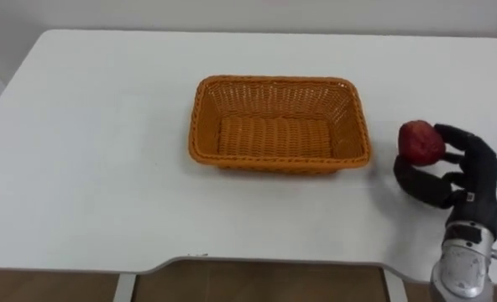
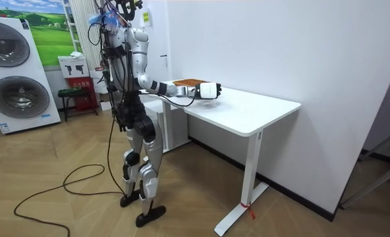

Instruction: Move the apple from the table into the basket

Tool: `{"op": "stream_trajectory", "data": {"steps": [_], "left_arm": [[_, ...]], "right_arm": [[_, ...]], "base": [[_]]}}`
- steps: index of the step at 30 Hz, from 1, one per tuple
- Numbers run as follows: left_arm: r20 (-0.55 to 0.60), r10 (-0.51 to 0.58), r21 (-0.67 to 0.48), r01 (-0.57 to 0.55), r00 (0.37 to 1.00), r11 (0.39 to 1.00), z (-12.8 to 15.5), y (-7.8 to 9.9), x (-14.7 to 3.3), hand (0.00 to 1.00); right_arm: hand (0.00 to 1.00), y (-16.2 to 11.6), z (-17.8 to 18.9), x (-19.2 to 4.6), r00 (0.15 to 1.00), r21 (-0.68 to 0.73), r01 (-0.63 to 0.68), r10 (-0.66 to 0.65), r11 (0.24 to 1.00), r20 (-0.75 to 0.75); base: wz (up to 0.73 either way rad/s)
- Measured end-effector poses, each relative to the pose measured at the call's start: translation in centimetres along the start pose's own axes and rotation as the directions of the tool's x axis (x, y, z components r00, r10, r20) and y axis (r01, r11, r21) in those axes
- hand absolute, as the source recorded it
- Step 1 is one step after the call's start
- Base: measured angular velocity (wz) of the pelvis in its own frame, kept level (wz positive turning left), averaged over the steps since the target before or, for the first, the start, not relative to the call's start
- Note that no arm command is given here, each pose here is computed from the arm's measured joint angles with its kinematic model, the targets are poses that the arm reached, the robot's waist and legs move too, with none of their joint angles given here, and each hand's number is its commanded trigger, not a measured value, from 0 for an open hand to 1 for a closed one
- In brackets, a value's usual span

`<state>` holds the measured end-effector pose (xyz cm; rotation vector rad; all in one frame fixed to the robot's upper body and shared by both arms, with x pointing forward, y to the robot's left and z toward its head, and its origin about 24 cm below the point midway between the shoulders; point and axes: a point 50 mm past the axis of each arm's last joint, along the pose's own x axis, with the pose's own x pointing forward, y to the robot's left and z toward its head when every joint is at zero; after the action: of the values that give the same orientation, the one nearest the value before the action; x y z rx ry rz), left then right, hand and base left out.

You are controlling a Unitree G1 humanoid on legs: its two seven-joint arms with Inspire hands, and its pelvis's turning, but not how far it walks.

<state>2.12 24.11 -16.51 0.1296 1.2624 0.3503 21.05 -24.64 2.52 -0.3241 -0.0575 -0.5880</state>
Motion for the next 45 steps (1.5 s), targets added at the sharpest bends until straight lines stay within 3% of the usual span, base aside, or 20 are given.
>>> {"op": "stream_trajectory", "data": {"steps": [10,18,20,21,29,45], "left_arm": [[-0.019,-0.030,-0.004,0.030,0.999,1.000,-0.4,-0.1,0.0,0.00],[-0.008,-0.031,0.007,0.031,0.999,0.999,-0.1,0.0,0.0,0.00],[-0.002,-0.035,0.008,0.035,0.999,0.999,0.2,-0.1,0.1,0.00],[0.001,-0.041,0.016,0.041,0.999,0.999,0.3,-0.3,0.1,0.00],[0.014,-0.062,0.022,0.062,0.998,0.998,0.7,-0.5,0.2,0.00],[0.019,-0.073,0.024,0.073,0.997,0.997,0.8,-0.4,0.2,0.00]], "right_arm": [[1.00,0.8,4.3,0.0,0.981,0.016,-0.057,0.053,0.998,0.189],[1.00,3.9,6.0,-1.6,0.925,-0.056,-0.254,0.259,0.966,0.278],[0.14,4.4,6.0,-1.8,0.912,-0.064,-0.295,0.301,0.953,0.277],[0.00,4.7,6.0,-2.0,0.902,-0.073,-0.324,0.331,0.943,0.278],[0.00,5.6,6.1,-2.5,0.847,-0.160,-0.419,0.448,0.894,0.286],[0.00,5.7,6.1,-2.6,0.826,-0.176,-0.457,0.490,0.872,0.278]], "base": [[0.00],[0.00],[0.00],[0.00],[0.00],[0.00]]}}
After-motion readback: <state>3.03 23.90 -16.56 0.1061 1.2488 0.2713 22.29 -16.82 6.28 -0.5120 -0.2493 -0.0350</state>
